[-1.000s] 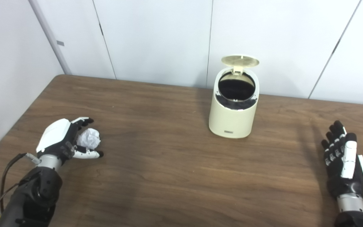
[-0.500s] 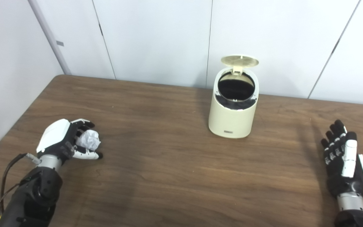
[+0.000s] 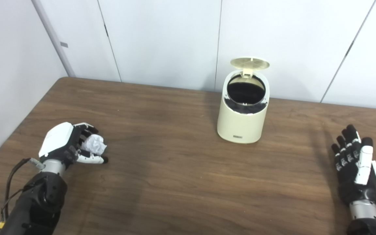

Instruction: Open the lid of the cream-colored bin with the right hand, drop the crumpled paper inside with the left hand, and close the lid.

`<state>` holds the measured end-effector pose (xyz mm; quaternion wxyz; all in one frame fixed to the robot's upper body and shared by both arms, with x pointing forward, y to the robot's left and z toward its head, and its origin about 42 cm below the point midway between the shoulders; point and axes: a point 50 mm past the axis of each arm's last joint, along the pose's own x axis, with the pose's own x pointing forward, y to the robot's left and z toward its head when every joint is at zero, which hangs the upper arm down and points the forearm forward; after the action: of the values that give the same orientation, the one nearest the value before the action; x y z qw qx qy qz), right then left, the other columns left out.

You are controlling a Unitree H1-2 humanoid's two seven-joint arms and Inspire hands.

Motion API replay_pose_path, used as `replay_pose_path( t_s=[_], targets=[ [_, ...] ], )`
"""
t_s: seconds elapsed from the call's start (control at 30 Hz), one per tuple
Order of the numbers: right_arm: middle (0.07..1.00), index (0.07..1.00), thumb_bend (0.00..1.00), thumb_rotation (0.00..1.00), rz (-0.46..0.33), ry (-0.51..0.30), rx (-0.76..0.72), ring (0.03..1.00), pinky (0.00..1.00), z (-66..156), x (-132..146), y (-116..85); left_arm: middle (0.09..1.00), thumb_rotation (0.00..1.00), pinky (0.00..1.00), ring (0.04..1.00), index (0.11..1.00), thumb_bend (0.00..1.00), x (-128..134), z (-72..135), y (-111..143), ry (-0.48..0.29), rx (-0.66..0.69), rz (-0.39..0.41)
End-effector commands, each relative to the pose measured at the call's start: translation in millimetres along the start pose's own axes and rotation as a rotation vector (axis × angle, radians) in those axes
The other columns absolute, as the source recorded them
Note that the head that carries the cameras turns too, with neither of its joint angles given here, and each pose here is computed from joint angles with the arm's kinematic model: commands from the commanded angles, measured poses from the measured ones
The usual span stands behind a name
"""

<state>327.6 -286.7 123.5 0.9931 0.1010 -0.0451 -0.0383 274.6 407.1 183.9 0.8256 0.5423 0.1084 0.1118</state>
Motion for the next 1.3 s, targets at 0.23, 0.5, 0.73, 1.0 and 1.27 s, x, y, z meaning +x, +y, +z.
replay_pose_path(
  t_s=[0.23, 0.5, 0.73, 1.0, 1.27],
  targets=[
    [0.99, 0.977, 0.45, 1.0, -0.01, 0.015, 0.005, 1.0, 1.0, -2.0, -3.8, -0.2, 0.477, 0.0, 0.45, 0.401, 0.554, 0.5, 9.9, 2.4, 8.9, -0.02, -0.029, 0.064],
    [0.985, 0.971, 0.45, 1.0, -0.01, 0.005, -0.001, 1.0, 1.0, -0.9, -2.9, -2.6, 0.499, 0.0, 0.46, 0.409, 0.492, 0.5, 8.9, 8.9, 11.0, -0.041, -0.021, 0.096],
    [0.983, 0.974, 0.46, 1.0, -0.009, 0.009, -0.003, 0.998, 1.0, -4.2, -4.2, -3.9, 0.501, 0.0, 0.45, 0.412, 0.487, 0.5, 8.8, 10.4, 8.8, -0.043, -0.024, 0.107],
    [0.993, 0.977, 0.44, 1.0, -0.005, 0.015, 0.004, 0.999, 1.0, -5.7, -3.5, -0.2, 0.517, 0.0, 0.48, 0.444, 0.47, 0.5, 10.1, 13.6, 8.1, -0.083, -0.039, 0.142],
    [0.992, 0.97, 0.46, 1.0, -0.005, 0.009, -0.006, 1.0, 1.0, -6.1, 1.7, 1.6, 0.509, 0.0, 0.47, 0.445, 0.474, 0.5, 8.6, 35.7, 17.8, -0.145, -0.07, 0.186]
  ],
)
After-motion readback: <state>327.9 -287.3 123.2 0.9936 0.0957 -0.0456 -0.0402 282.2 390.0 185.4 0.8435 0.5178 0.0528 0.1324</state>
